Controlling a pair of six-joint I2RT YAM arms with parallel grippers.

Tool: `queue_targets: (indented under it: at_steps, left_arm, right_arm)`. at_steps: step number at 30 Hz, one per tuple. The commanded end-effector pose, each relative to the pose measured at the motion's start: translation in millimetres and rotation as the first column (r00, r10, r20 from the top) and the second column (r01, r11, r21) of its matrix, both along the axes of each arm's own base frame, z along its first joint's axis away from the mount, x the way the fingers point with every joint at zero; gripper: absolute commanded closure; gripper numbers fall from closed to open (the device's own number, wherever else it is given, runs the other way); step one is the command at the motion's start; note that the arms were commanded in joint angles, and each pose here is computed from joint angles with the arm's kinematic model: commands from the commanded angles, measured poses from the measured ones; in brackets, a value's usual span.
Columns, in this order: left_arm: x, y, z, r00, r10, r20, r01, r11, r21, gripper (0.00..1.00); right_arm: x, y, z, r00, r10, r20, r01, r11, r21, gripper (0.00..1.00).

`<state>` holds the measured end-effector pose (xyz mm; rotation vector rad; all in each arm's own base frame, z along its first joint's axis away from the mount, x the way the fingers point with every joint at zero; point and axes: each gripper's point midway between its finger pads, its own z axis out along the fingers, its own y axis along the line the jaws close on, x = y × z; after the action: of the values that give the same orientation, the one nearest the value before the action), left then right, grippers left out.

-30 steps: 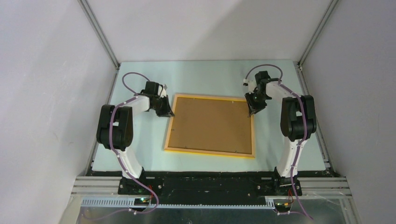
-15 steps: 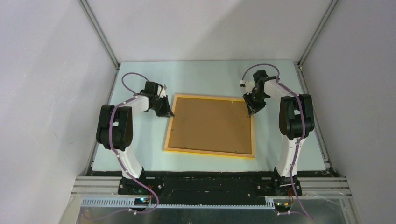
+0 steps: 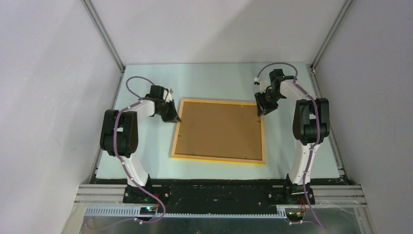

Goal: Put the photo into the frame
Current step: Install the photo frame at the center of the board, then adjust the photo frame at the center of the board.

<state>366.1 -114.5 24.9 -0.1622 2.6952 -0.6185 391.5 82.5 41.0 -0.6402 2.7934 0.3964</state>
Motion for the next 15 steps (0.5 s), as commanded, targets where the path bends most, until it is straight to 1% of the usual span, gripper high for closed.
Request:
queue_targets:
  at_steps: [1,4,8,15]
  left_arm:
    - [-21.1,-0.3,-4.0,0.996,0.029,-0.08,-0.031,0.999,-0.027,1.0]
    - [-20.8,-0.7,-4.4,0.996,0.028,-0.08,-0.03,0.999,-0.03,1.0]
    - [-20.4,-0.8,-5.3,0.996,0.028,-0.084,-0.031,0.999,-0.035,1.0]
    - [-17.9,-0.6,-3.1,0.997,0.019,-0.078,-0.023,0.998,-0.052,1.0]
  right_arm:
    - [21.5,13.4,52.0,0.994,-0.06,0.097,0.043,0.985,0.167,0.54]
    - [22.0,11.7,61.6,0.991,-0.071,0.115,0.049,0.981,0.186,0.53]
    - [14.9,10.1,61.1,0.99,-0.068,0.122,0.045,0.983,0.178,0.53]
    - [-11.1,11.6,51.3,0.988,0.001,0.156,-0.019,0.993,0.117,0.53]
